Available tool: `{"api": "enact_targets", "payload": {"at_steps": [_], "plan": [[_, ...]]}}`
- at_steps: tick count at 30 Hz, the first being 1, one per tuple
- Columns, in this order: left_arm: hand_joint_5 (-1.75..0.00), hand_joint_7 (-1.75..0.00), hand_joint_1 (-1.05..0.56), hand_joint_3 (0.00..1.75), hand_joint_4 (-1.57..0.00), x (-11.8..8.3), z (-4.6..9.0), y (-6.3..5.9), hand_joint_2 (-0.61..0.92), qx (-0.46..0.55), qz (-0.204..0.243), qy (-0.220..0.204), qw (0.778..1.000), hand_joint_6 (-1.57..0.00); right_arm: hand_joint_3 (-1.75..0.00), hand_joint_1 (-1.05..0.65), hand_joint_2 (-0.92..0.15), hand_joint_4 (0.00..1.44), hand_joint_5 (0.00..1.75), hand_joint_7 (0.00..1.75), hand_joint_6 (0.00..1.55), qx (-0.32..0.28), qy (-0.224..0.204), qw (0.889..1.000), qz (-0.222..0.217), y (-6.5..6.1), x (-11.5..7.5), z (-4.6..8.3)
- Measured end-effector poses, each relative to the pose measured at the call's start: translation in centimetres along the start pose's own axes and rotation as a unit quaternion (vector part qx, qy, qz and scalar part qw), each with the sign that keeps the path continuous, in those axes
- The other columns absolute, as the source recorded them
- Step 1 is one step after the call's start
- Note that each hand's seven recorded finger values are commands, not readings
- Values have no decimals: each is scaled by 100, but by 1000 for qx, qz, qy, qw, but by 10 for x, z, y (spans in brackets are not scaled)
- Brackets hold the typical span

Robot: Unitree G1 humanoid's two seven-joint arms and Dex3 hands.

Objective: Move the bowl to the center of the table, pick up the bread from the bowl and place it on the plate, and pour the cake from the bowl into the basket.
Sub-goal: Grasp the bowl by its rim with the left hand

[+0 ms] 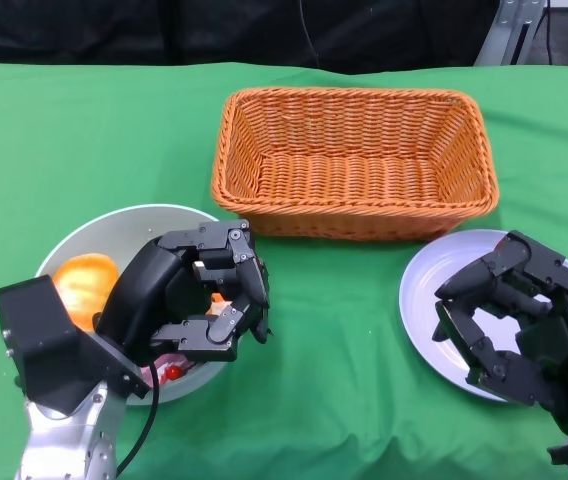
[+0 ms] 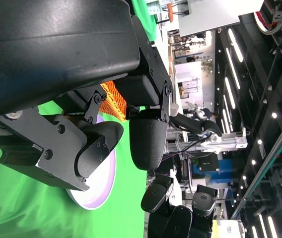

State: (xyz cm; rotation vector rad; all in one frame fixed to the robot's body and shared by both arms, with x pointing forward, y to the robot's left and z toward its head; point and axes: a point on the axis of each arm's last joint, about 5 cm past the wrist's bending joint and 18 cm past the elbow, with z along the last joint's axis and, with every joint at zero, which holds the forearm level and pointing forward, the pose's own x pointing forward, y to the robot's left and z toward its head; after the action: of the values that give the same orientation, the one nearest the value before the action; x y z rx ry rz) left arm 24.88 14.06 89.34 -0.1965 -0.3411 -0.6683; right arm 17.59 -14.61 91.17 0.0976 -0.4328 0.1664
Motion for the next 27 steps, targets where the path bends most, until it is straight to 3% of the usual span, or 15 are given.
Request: {"api": "enact_targets", "payload": {"at_steps": [7,8,12,18,21,27], "plan": [[-160,-133,0,114,-81,0,2,2,55,12,6,-6,1000,-84,-74,-22,-61,72,155,121,67,0,0,1000,5,1,0,-2],[-156,-127,-1,110,-79,1,3,3,56,14,13,-8,1000,-83,-74,-22,-61,72,155,121,67,-1,-1,1000,5,1,1,-2],[-117,-77,-12,72,-74,1,14,13,67,43,42,-38,997,-87,-76,-22,-60,72,155,122,66,-2,-2,1000,5,2,1,-2],[-82,-21,-34,41,-76,10,39,28,75,102,65,-105,987,-93,-73,-22,-62,70,155,123,65,0,-3,1000,8,4,1,-3],[-68,-8,-36,28,-77,11,45,33,79,106,73,-120,984,-93,-71,-22,-63,70,156,124,64,1,-3,1000,9,4,1,-3],[-53,-1,-45,19,-69,8,53,47,86,135,97,-117,979,-85,-70,-22,-63,71,156,125,65,1,-3,1000,8,4,1,-3]]}}
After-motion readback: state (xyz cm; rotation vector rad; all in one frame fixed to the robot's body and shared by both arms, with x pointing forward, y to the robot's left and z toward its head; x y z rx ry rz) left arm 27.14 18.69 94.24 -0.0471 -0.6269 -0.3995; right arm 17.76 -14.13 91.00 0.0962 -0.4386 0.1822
